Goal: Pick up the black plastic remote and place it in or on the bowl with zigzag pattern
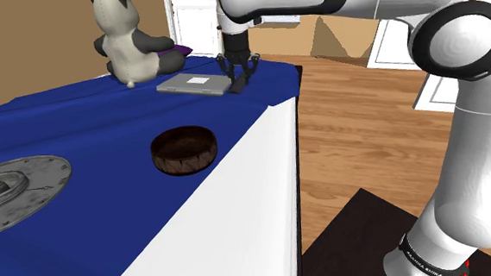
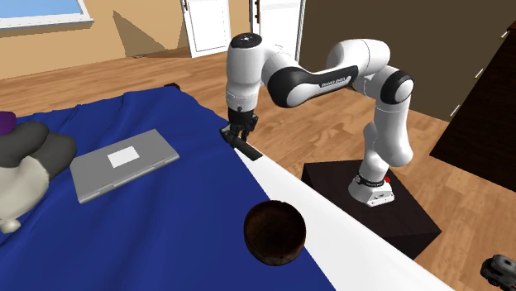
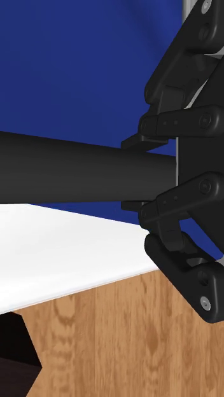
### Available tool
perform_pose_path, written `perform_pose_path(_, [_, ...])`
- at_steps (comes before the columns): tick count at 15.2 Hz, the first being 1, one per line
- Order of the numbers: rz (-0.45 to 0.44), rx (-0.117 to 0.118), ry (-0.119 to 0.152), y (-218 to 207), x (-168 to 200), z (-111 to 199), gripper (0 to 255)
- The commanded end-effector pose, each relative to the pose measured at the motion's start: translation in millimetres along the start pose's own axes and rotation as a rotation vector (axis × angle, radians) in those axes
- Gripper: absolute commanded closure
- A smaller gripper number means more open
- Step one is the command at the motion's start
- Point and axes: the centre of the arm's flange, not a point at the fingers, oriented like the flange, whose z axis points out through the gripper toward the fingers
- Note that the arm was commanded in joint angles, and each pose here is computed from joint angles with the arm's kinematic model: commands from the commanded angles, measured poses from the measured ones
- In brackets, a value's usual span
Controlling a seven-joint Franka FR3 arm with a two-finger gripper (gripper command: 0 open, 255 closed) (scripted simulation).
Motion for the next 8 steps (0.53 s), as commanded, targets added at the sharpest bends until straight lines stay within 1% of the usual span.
perform_pose_path(1, [0.001, -0.001, 0.000, -7.9, -25.5, -4.5, 255])
perform_pose_path(8, [0.001, -0.001, 0.000, -38.8, -110.9, -21.9, 255])
